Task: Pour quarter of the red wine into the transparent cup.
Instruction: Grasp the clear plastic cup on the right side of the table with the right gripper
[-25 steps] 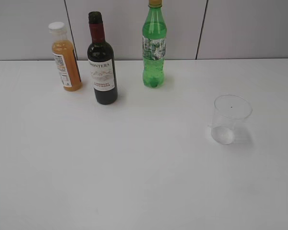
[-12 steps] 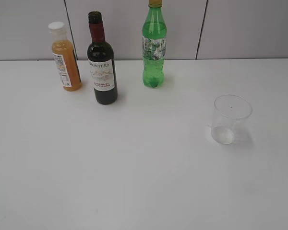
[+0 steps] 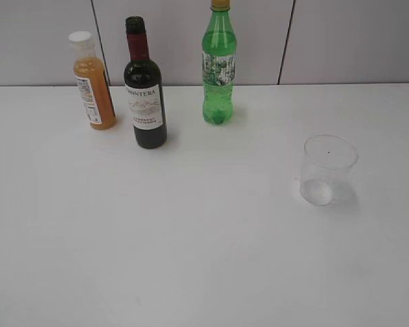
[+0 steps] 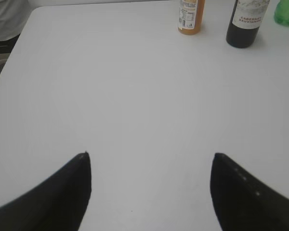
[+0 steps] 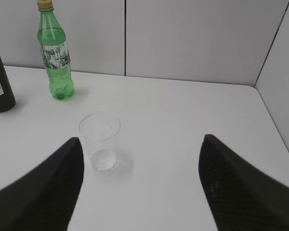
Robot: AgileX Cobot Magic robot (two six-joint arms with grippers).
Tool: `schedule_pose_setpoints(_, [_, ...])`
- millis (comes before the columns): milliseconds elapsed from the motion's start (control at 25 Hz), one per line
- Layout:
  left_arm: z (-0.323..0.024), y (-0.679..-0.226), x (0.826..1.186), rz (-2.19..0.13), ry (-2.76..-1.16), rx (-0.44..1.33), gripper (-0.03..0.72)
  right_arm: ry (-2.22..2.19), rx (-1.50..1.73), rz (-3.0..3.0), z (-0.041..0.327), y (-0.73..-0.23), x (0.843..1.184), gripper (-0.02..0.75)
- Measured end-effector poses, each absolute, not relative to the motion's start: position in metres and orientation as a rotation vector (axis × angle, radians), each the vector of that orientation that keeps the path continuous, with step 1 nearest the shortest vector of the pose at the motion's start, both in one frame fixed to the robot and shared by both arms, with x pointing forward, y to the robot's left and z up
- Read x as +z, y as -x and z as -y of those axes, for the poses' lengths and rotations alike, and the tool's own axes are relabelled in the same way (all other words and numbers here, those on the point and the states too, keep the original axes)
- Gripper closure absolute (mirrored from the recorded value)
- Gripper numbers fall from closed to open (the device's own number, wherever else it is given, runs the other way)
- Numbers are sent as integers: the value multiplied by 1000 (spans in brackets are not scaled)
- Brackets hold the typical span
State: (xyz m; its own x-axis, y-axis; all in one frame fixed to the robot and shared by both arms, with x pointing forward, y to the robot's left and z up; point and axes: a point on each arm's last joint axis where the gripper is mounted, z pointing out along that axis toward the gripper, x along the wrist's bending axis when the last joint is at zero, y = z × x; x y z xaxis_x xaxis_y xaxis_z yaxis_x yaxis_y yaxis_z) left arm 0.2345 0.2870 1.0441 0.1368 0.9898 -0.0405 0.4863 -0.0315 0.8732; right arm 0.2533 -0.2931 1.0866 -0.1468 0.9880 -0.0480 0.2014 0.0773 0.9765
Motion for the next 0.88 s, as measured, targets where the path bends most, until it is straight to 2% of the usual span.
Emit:
schedule_pose_setpoints(520, [-287,-234,1044,-1456,-1632,812,99,-1186,1189,-1411,289,-326,1108,142])
schedule_pose_setpoints(880, [-287,-234,1044,-1456,-1631,811,99,-1183,1218,-1339,286,-383,1101,143])
